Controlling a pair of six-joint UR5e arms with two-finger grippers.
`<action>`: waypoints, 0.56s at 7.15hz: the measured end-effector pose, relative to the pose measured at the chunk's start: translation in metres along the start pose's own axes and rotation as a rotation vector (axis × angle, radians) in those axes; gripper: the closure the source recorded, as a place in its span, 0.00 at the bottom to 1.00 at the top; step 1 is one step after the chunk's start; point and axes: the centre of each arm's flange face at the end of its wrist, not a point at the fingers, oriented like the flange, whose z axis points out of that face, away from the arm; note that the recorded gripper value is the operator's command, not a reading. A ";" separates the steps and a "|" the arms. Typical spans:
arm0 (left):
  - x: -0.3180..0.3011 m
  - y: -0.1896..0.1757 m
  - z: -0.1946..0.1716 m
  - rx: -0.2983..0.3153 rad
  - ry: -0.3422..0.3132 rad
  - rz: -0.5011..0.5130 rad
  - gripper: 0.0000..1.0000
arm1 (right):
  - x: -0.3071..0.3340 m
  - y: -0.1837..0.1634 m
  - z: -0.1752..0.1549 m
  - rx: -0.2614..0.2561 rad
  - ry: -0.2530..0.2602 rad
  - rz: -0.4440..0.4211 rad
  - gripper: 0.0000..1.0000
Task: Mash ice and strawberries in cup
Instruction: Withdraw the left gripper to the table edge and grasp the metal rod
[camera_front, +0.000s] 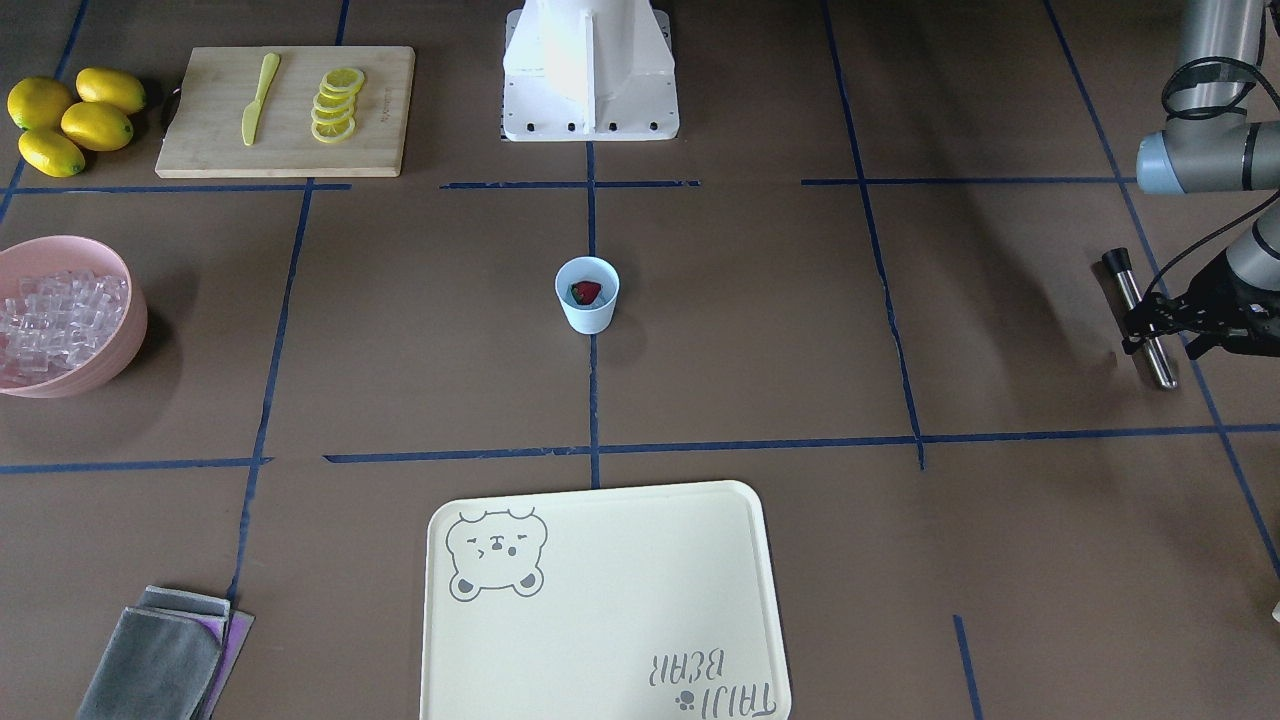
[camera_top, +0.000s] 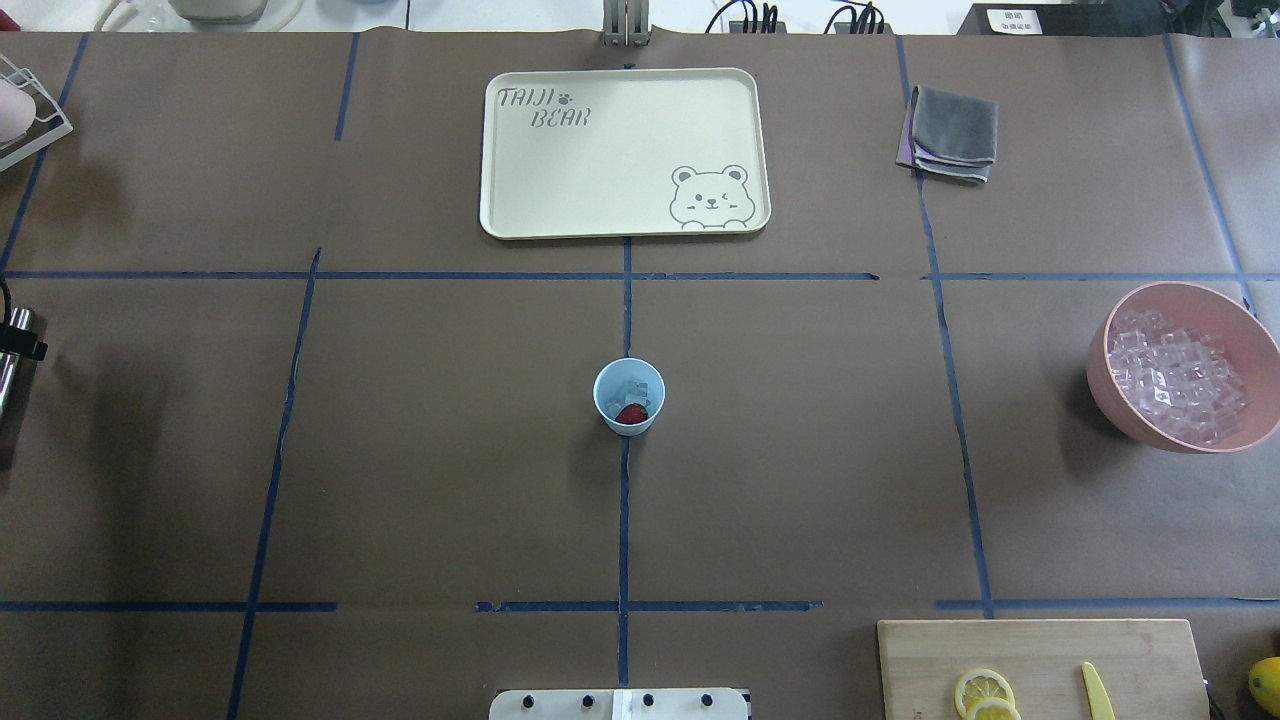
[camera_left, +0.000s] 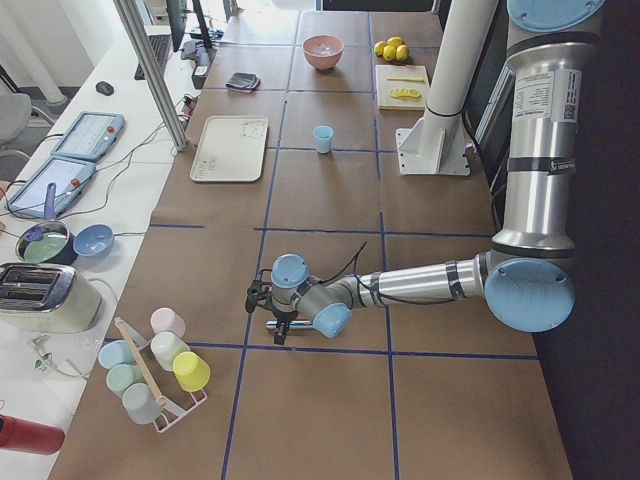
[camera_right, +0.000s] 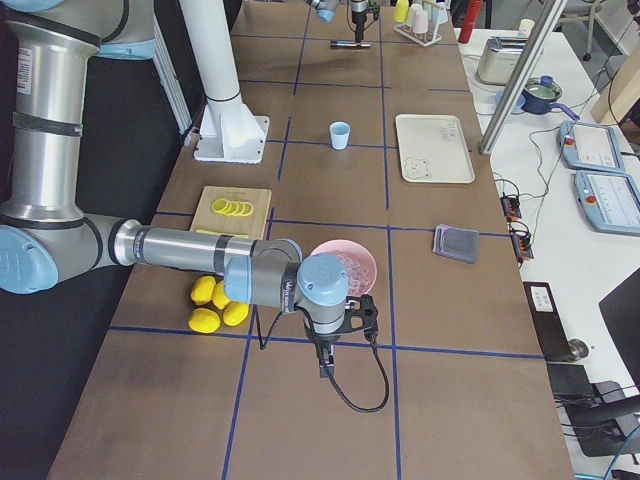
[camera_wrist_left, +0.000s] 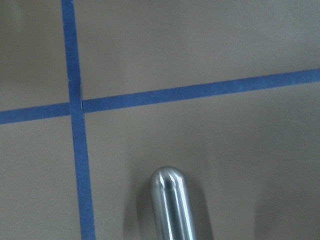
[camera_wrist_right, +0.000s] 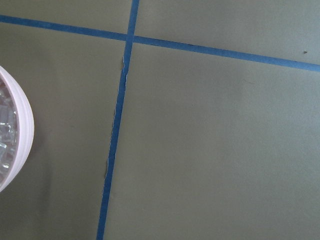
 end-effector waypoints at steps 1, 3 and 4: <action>0.000 0.000 0.001 -0.001 0.000 0.001 1.00 | 0.000 0.000 0.000 0.000 0.000 -0.001 0.01; 0.003 -0.002 -0.001 0.002 0.002 0.009 1.00 | 0.000 0.001 0.000 0.000 0.000 0.000 0.01; 0.008 -0.006 -0.004 0.011 0.008 0.017 1.00 | 0.000 0.001 0.000 0.000 0.000 0.000 0.01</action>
